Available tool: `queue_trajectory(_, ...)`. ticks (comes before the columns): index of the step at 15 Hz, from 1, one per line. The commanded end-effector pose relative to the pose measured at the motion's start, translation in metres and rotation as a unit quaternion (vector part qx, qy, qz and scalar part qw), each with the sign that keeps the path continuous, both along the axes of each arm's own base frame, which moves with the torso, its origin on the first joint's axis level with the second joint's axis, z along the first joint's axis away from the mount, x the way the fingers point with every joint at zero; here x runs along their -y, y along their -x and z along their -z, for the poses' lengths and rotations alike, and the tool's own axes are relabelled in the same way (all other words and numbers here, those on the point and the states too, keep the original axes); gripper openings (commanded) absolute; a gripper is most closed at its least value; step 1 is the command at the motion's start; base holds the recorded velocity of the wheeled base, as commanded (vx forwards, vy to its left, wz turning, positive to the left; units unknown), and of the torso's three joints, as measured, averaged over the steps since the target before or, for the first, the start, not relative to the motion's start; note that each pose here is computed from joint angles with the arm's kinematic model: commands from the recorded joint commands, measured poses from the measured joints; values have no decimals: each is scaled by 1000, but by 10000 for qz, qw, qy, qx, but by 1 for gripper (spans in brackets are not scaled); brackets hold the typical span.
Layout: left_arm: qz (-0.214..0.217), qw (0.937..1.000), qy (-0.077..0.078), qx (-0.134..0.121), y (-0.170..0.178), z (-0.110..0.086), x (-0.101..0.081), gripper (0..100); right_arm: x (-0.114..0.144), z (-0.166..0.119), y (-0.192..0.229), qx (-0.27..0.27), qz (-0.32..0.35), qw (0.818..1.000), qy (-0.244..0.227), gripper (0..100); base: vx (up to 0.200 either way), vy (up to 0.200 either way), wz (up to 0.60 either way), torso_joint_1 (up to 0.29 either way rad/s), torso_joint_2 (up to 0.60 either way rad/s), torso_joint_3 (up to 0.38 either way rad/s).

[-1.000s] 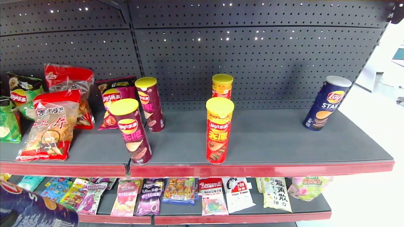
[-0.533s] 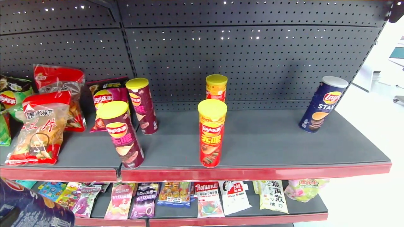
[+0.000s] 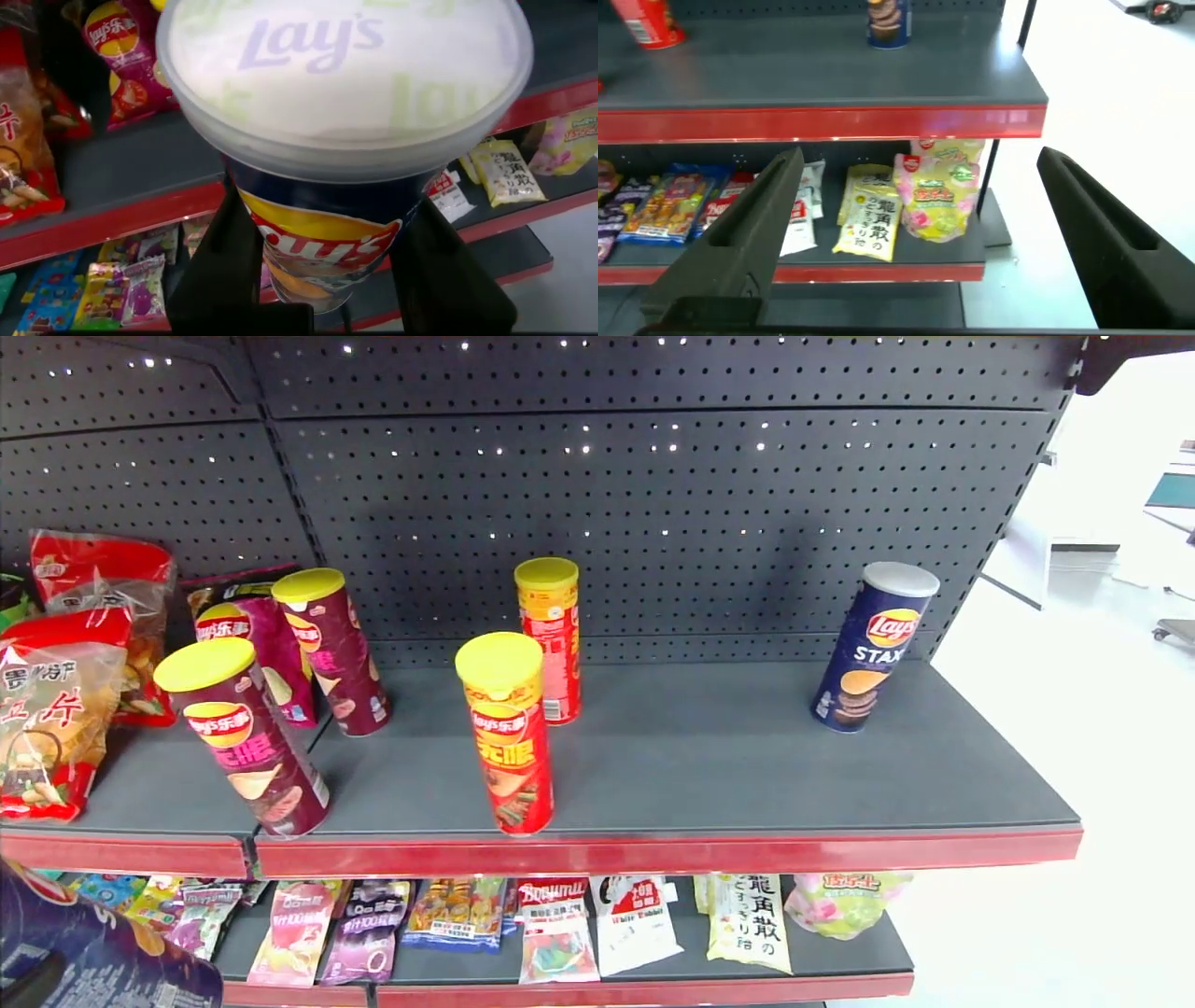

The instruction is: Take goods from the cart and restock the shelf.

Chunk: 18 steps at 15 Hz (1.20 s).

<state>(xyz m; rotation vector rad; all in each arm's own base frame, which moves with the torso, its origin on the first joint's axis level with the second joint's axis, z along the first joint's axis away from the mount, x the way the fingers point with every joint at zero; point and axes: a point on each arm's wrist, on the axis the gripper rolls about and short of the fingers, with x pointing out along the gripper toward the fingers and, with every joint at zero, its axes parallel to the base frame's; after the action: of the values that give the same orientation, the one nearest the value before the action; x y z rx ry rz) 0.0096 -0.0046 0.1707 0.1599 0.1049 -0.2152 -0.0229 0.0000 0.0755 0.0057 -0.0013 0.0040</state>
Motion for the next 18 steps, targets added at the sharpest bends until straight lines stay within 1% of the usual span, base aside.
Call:
queue_trajectory(1,1,10000,0,-12,0,0,0,0,0,0,0,-6,-3,10000,-2,100,0,-200,0,7,2,-2)
queue_trajectory(9,1,10000,0,26,1,0,0,0,0,0,0,-6,-3,10000,-2,100,0,-200,0,3,1,4)
queue_trajectory(10,4,10000,-22,31,1,0,0,0,0,0,0,-6,-3,10000,-2,100,0,-200,0,2,2,2)
queue_trajectory(12,21,9998,-164,53,2,2,0,0,0,0,0,-6,-3,10000,-2,100,0,0,0,0,0,0)
queue_trajectory(16,-29,9998,-193,34,1,3,0,0,0,0,0,-6,-3,10000,-2,100,0,0,0,0,0,0)
queue_trajectory(18,-52,9998,-195,49,2,3,0,0,0,0,0,-6,-3,10000,6,100,200,0,0,10,5,-2)
